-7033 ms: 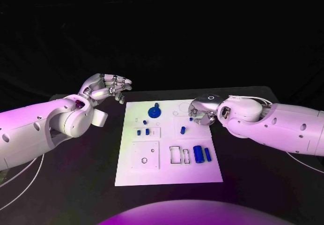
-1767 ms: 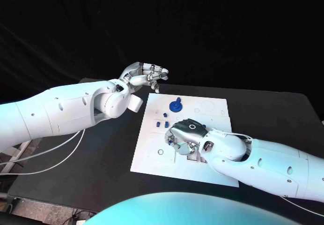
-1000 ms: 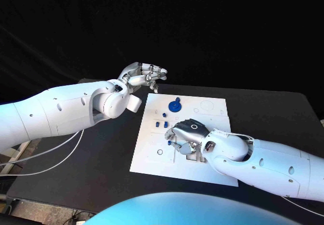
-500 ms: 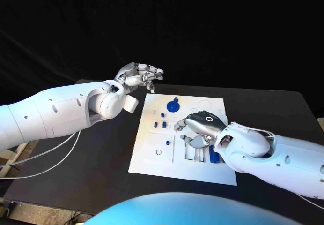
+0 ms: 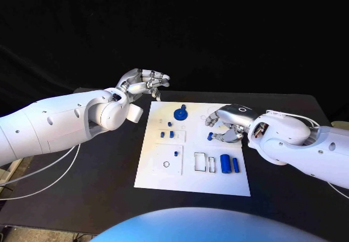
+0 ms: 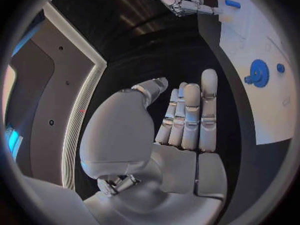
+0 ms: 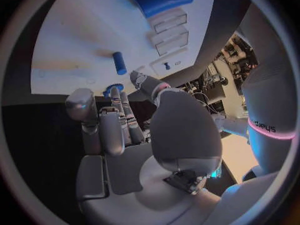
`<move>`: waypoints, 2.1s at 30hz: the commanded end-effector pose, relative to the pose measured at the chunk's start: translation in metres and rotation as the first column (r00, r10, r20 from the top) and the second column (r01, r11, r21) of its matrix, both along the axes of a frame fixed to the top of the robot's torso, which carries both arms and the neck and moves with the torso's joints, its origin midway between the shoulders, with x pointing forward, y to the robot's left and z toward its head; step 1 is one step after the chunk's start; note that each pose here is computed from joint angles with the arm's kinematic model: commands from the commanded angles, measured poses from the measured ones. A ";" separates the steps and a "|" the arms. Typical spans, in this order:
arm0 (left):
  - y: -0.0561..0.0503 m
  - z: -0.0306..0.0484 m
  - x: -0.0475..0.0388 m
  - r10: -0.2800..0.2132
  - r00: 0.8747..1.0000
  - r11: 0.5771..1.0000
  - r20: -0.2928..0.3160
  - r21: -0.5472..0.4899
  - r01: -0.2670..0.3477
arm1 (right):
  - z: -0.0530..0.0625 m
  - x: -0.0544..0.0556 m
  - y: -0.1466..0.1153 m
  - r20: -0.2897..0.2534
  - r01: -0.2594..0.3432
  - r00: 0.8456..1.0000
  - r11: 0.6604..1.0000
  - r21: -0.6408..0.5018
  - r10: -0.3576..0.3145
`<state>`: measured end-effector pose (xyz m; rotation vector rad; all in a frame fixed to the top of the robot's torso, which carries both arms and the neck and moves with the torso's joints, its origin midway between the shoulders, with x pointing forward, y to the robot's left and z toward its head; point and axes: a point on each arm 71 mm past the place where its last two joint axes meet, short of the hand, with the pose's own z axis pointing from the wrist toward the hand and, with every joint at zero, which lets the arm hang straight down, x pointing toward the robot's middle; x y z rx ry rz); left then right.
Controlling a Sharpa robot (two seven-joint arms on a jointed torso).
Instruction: Assemble the parts on the task board
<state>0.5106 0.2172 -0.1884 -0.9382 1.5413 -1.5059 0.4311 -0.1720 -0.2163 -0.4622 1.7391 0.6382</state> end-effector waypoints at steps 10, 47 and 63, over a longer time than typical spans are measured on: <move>-0.001 0.0013 -0.0004 -0.015 1.000 1.000 0.002 -0.014 0.015 | -0.015 0.000 0.000 -0.041 -0.013 0.999 0.996 -0.087 0.009; 0.000 0.0007 -0.0010 -0.021 1.000 1.000 -0.010 -0.011 0.021 | -0.028 0.005 0.007 0.018 0.017 1.000 0.999 -0.041 -0.016; 0.001 0.0003 0.0002 -0.017 1.000 1.000 -0.009 -0.009 0.017 | 0.008 -0.014 0.016 0.040 -0.007 0.999 0.996 0.090 0.004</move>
